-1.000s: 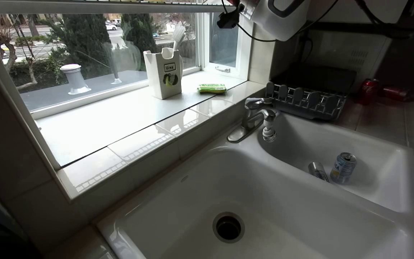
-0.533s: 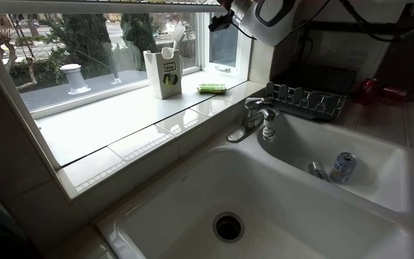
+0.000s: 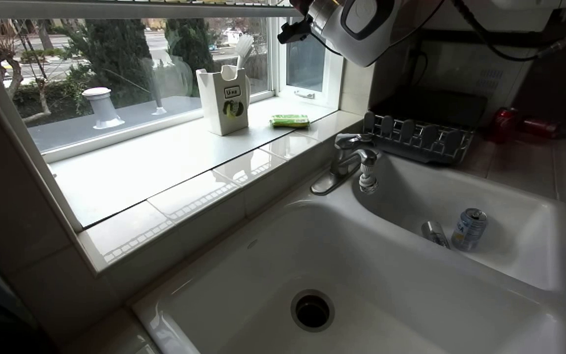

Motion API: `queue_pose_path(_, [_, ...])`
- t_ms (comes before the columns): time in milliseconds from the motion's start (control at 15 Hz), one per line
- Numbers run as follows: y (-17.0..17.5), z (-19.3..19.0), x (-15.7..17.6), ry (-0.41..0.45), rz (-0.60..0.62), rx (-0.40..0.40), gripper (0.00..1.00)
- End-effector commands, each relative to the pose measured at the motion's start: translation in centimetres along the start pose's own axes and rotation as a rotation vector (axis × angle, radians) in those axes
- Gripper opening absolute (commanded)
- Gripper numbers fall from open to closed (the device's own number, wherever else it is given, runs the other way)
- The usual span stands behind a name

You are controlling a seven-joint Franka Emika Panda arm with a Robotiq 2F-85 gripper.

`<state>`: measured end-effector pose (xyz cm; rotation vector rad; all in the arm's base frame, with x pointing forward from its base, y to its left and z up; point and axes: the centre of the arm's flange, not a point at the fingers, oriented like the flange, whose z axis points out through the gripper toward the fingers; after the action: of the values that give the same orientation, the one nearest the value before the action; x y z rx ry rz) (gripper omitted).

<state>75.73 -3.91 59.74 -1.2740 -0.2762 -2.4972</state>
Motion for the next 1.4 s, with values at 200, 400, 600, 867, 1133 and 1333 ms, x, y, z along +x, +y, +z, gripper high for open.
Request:
queue_pose_path(200, [0.7, -0.4, -1.6, 0.014, 0.045, -0.031, 0.38])
queue_pose_path(400, [0.6, -0.2, -2.0, 0.036, 0.038, -0.019, 0.38])
queue_pose_path(600, [0.5, -0.3, -2.6, 0.032, 0.047, -0.019, 0.38])
queue_pose_path(867, [0.6, -0.3, -2.8, 0.053, 0.033, -0.02, 0.38])
queue_pose_path(1133, [0.6, -0.1, -3.6, 0.056, 0.039, -0.022, 0.38])
queue_pose_path(1333, [0.6, -0.2, -3.9, 0.058, 0.042, -0.022, 0.38])
